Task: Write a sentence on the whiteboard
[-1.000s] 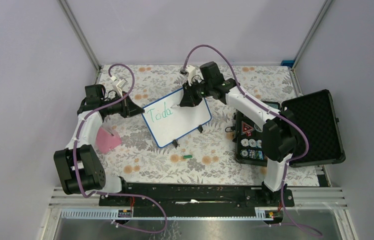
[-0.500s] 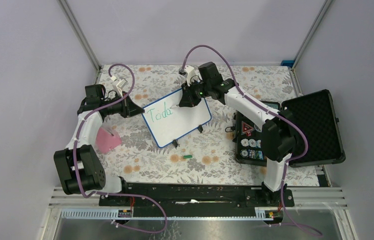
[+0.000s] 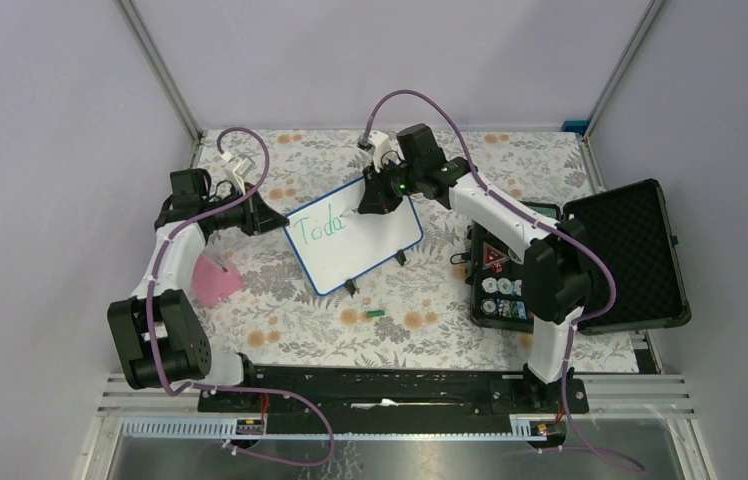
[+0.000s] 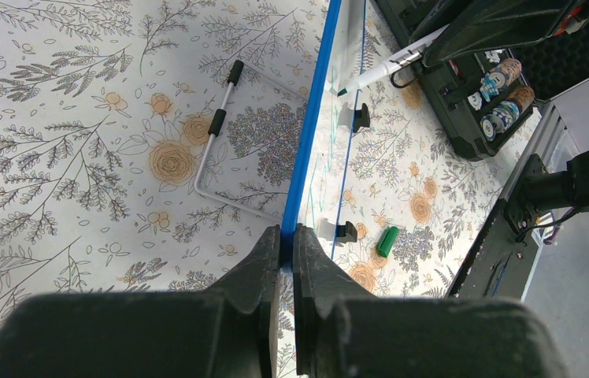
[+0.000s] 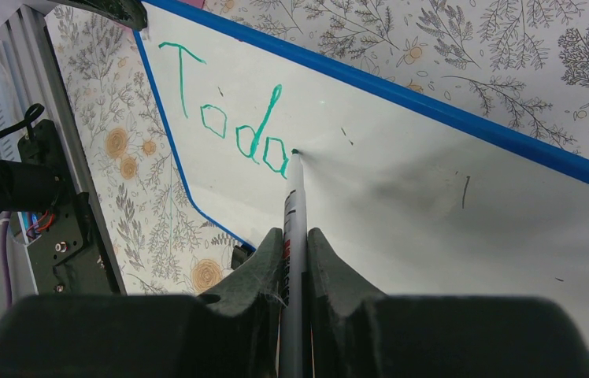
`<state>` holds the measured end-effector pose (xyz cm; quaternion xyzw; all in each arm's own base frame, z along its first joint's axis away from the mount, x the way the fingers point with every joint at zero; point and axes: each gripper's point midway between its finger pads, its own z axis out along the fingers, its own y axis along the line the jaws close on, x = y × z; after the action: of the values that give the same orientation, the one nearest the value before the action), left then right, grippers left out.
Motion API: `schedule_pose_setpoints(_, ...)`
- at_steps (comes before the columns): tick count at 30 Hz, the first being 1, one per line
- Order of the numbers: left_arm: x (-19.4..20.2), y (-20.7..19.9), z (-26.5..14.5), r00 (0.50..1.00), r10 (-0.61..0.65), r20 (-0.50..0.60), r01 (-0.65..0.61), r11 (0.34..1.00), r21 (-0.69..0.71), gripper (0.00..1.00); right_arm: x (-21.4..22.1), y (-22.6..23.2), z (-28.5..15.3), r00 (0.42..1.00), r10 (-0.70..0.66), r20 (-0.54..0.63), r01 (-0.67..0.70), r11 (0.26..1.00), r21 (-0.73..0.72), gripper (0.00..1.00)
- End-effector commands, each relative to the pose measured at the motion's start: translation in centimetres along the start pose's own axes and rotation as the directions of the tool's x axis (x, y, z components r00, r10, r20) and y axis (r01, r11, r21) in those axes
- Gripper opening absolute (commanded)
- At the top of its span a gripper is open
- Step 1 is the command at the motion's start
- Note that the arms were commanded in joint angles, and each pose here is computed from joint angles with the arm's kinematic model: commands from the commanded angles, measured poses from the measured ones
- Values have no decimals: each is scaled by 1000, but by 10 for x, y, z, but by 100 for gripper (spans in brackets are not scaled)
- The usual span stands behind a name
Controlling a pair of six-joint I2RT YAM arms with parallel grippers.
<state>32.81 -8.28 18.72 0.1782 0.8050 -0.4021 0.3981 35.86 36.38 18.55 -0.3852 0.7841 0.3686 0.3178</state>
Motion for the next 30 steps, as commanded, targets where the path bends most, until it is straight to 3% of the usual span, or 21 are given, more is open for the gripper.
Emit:
schedule_pose_setpoints(1, -19, -1, -5, 994, 102, 30, -102, 994, -32, 0, -10, -12, -7, 999, -24, 26, 23, 998, 57, 0)
schedule_pose_setpoints(30, -19, -1, -4, 994, 104, 31, -103, 994, -30, 0, 12, -13, -7, 1000, -5, -9, 6, 999, 46, 0)
